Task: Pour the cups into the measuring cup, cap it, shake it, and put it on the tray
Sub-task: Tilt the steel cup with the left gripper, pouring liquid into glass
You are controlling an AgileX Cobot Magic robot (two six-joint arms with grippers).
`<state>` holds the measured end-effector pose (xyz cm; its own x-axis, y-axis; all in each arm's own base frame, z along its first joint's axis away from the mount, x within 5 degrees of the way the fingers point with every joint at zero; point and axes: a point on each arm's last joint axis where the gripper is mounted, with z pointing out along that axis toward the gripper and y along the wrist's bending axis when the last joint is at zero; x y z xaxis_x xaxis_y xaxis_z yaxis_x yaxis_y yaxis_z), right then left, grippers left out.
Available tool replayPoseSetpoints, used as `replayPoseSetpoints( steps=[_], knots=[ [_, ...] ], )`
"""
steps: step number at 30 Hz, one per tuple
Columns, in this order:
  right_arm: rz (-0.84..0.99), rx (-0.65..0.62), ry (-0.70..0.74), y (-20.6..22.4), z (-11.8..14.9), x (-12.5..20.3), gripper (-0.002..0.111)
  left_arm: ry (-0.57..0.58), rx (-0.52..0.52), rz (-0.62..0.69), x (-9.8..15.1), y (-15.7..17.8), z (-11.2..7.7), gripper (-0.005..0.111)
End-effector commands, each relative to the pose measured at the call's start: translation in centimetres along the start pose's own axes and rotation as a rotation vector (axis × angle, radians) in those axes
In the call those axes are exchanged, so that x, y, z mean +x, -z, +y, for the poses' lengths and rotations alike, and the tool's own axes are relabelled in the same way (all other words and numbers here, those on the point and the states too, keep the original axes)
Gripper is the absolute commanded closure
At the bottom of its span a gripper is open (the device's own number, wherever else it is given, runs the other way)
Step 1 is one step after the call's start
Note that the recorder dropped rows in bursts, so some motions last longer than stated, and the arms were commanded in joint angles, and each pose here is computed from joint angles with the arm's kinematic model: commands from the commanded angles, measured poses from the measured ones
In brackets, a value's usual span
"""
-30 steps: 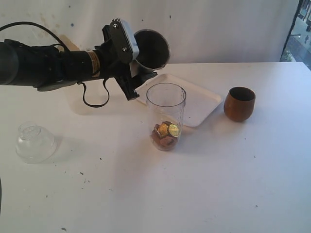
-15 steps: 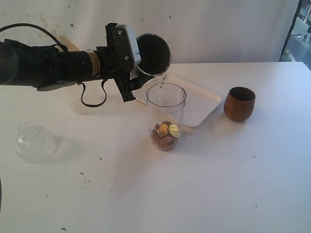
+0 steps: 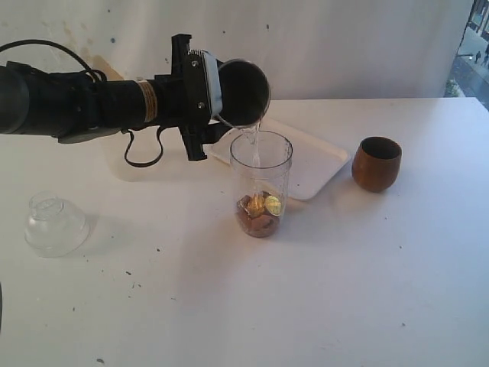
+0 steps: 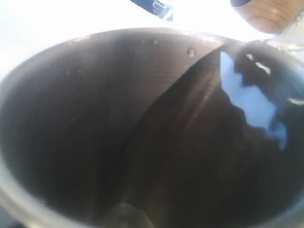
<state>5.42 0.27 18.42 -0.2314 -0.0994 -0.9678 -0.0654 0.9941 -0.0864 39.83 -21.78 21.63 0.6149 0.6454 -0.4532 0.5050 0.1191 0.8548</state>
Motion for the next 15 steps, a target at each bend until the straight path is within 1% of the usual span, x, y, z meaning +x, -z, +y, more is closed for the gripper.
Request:
replayPoseSetpoints(
  steps=[1, 2, 6, 10, 15],
  knots=[
    [-0.014, -0.002, -0.01, 0.03, 0.01, -0.07, 0.107, -0.024, -0.056, -0.058, -1.18, 0.26, 1.39, 0.107],
    [-0.014, -0.002, -0.037, 0.03, 0.01, -0.07, 0.107, -0.027, -0.056, -0.058, -1.18, 0.26, 1.39, 0.107],
    [-0.014, -0.002, -0.02, 0.03, 0.01, -0.07, 0.107, -0.085, -0.058, -0.056, -1.18, 0.26, 1.39, 0.107],
    [-0.014, -0.002, -0.02, 0.03, 0.01, -0.07, 0.107, -0.096, -0.065, -0.054, -1.16, 0.27, 1.45, 0.107],
    [-0.014, -0.002, -0.02, 0.03, 0.01, -0.07, 0.107, -0.145, -0.068, -0.051, -1.16, 0.27, 1.47, 0.107]
  ],
)
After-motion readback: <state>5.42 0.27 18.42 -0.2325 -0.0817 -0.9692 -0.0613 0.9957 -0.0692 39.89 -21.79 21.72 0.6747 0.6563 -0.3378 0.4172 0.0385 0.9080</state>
